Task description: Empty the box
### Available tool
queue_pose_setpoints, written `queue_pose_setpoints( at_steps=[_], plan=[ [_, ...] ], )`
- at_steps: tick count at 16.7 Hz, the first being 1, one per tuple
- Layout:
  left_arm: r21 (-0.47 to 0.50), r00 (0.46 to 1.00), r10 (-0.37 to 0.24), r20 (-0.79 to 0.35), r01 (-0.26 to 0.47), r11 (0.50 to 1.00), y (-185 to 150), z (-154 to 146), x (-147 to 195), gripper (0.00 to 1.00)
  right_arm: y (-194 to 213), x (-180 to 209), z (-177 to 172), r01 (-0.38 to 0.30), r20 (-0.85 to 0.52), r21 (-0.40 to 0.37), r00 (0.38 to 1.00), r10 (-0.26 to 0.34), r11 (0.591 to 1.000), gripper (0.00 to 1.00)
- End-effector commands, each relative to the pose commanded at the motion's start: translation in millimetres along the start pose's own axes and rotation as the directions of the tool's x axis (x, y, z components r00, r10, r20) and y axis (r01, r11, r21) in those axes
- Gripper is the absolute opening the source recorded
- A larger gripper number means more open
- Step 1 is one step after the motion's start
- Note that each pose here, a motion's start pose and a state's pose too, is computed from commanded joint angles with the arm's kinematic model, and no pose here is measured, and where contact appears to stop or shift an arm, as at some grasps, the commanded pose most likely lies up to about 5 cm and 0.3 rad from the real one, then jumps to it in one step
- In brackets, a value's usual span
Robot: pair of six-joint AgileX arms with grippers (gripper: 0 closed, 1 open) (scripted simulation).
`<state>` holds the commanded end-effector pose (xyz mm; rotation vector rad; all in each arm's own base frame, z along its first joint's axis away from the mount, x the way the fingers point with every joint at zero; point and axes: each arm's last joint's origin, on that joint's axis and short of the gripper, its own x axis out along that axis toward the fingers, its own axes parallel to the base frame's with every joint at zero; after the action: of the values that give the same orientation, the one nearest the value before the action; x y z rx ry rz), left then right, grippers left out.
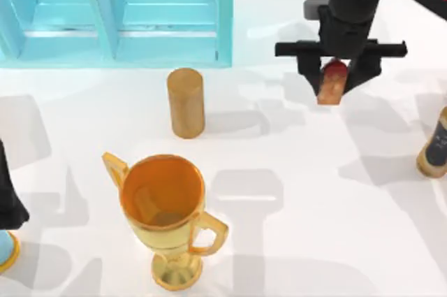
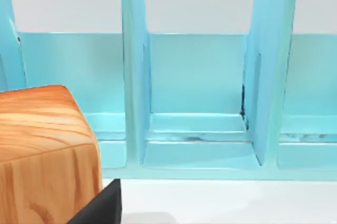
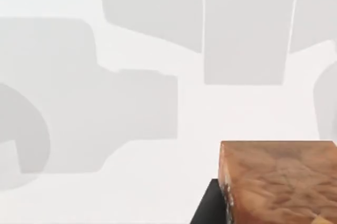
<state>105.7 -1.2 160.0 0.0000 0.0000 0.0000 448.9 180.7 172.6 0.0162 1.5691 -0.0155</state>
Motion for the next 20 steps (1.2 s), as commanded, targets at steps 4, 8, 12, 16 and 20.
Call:
queue_pose_setpoints(
  at_steps=[4, 8, 12, 16, 20],
  plan=[
    [0.000, 1.000, 0.000, 0.000, 0.000, 1.000, 0, 0, 0, 1.00, -2, 2, 1, -0.002, -0.003, 0.005, 1.000, 0.002, 1.000, 0.00],
    [0.000, 1.000, 0.000, 0.000, 0.000, 1.000, 0, 0, 0, 1.00, 0, 23, 1, -0.003, 0.003, 0.002, 1.000, 0.003, 1.000, 0.00],
    [0.000, 1.000, 0.000, 0.000, 0.000, 1.000, 0, 0, 0, 1.00, 0, 45, 0, 0.000, 0.000, 0.000, 1.000, 0.000, 1.000, 0.00],
    [0.000, 1.000, 0.000, 0.000, 0.000, 1.000, 0, 0, 0, 1.00, 0, 45, 0, 0.000, 0.000, 0.000, 1.000, 0.000, 1.000, 0.08],
    [0.000, 1.000, 0.000, 0.000, 0.000, 1.000, 0, 0, 0, 1.00, 0, 45, 0, 0.000, 0.000, 0.000, 1.000, 0.000, 1.000, 0.38]
  ],
)
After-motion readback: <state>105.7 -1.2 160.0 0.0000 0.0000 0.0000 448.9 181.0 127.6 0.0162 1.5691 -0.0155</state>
